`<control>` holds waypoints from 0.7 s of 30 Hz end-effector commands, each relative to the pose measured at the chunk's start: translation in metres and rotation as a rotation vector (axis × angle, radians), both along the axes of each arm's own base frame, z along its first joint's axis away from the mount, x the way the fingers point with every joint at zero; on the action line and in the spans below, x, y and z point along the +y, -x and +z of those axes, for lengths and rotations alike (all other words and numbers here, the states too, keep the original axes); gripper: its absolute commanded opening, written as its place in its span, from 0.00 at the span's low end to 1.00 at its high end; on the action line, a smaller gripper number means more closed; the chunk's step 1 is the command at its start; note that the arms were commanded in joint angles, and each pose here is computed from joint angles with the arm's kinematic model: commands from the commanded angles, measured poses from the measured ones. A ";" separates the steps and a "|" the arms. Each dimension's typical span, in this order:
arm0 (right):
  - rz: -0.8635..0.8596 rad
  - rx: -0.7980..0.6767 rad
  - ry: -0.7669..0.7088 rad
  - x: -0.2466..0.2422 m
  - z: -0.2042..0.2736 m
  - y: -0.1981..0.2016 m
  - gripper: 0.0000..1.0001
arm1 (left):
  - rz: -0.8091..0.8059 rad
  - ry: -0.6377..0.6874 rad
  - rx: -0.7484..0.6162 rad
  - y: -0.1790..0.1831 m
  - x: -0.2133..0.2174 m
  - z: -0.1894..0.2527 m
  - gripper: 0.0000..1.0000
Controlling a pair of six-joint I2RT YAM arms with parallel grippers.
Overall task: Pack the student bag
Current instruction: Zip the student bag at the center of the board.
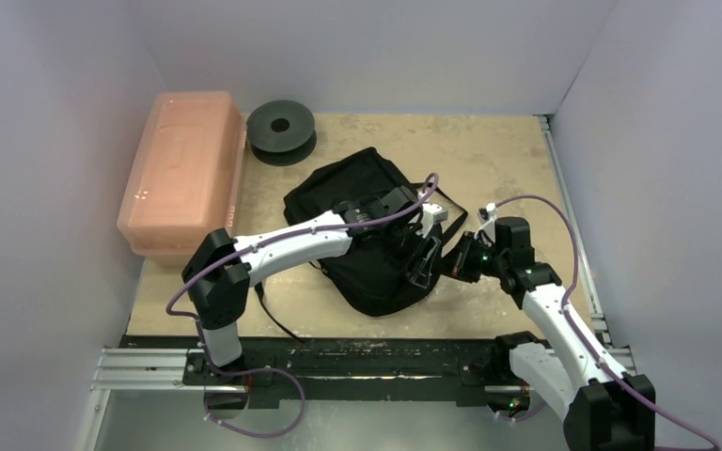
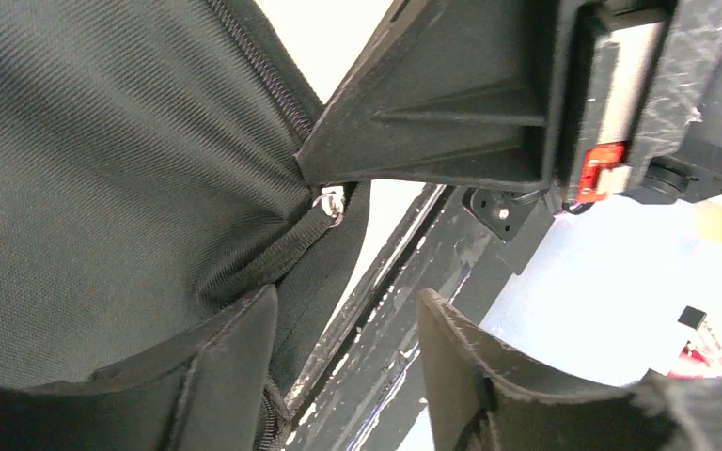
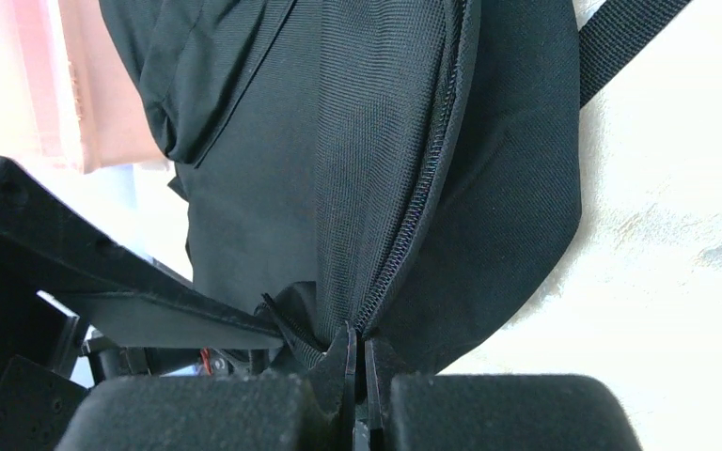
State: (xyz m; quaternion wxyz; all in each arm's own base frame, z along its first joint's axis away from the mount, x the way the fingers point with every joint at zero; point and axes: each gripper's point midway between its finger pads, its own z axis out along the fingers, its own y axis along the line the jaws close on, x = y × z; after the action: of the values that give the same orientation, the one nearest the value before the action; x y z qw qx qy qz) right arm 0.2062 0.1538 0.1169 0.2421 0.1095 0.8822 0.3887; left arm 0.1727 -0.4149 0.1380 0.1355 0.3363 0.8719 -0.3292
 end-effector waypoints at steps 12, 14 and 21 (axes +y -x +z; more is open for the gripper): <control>0.074 -0.099 0.000 0.004 0.020 -0.003 0.00 | -0.065 0.170 -0.058 0.008 -0.003 0.074 0.63; 0.085 -0.099 -0.003 0.005 0.021 -0.003 0.00 | -0.064 0.143 -0.069 -0.001 -0.003 0.070 0.63; 0.097 -0.120 -0.009 0.006 0.028 -0.001 0.00 | -0.099 0.067 -0.044 -0.021 -0.019 0.039 0.49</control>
State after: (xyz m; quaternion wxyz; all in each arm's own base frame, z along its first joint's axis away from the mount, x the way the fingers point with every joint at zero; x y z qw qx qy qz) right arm 0.2045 0.1527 0.1171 0.2515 0.0792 0.8851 0.3834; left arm 0.1820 -0.4300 0.1928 0.1527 0.3620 0.8386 -0.3774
